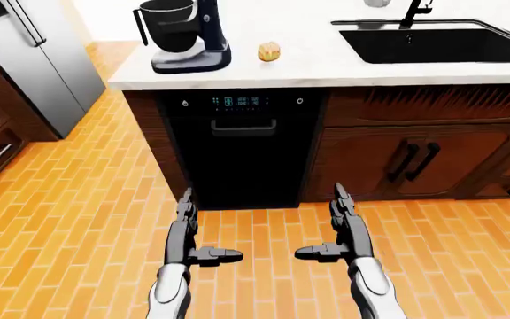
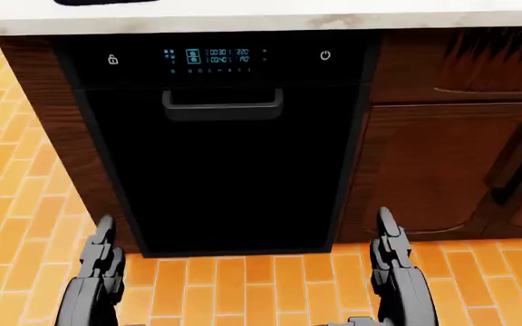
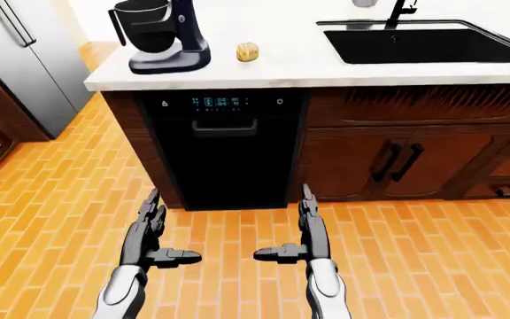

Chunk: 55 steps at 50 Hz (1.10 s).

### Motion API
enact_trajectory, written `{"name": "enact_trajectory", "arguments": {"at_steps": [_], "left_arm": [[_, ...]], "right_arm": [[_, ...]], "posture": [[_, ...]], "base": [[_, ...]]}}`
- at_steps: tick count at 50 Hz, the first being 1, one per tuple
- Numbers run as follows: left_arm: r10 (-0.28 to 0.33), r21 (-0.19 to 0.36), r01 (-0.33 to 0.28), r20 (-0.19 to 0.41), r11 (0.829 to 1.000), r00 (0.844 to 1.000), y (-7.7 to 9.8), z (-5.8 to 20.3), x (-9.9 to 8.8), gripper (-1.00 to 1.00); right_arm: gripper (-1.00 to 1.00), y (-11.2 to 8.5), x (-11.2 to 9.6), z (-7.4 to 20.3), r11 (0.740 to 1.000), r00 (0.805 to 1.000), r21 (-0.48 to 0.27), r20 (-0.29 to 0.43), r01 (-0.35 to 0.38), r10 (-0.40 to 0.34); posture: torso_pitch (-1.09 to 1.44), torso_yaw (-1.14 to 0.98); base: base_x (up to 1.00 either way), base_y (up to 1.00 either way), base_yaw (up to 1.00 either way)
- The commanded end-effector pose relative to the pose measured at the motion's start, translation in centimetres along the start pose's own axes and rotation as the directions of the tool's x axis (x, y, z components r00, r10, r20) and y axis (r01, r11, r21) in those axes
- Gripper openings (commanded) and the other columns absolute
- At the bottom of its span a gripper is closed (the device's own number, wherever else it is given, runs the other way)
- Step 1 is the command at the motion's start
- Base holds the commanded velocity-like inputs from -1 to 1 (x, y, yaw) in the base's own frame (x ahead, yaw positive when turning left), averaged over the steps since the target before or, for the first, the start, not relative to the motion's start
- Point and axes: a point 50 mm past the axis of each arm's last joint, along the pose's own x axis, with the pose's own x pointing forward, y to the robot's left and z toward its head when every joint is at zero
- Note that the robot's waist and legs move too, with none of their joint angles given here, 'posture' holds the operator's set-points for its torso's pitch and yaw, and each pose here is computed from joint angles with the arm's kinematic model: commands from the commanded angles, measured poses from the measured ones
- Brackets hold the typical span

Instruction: Place the bread in the stand mixer bowl.

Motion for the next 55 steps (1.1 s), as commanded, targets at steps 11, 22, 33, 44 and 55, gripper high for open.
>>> {"name": "enact_trajectory", "arguments": {"at_steps": [11, 22, 33, 44, 55], "left_arm": [[0.009, -0.017, -0.006, 0.171, 1.000, 0.985, 0.4, 5.2, 0.8, 1.00], [0.008, 0.029, -0.016, 0.252, 0.999, 0.968, -0.2, 10.0, 1.6, 1.00], [0.013, 0.022, -0.021, 0.309, 1.000, 0.951, 0.2, 13.4, 1.0, 1.00], [0.024, 0.001, -0.026, 0.315, 1.000, 0.949, 0.5, 13.9, 0.6, 1.00], [0.036, -0.006, -0.036, 0.312, 0.999, 0.949, 0.8, 13.6, 0.7, 1.00]], "right_arm": [[1.00, -0.4, -0.3, 6.9, 0.995, 0.966, -0.088, 0.260, 0.040, -0.016], [1.00, -0.2, -0.3, 10.8, 0.992, 0.936, -0.115, 0.352, 0.053, -0.009], [1.00, -0.1, -0.9, 14.5, 0.986, 0.912, -0.154, 0.409, 0.064, 0.005], [1.00, 0.0, -1.0, 15.0, 0.984, 0.910, -0.163, 0.415, 0.070, 0.004], [1.00, 0.1, -0.9, 14.6, 0.980, 0.917, -0.180, 0.399, 0.088, -0.009]], "posture": [[0.00, 0.00], [0.00, 0.00], [0.00, 0.00], [0.00, 0.00], [0.00, 0.00]], "base": [[0.00, 0.00, 0.00], [0.00, 0.00, 0.00], [0.00, 0.00, 0.00], [0.09, 0.00, 0.00], [0.04, 0.04, 0.00]]}}
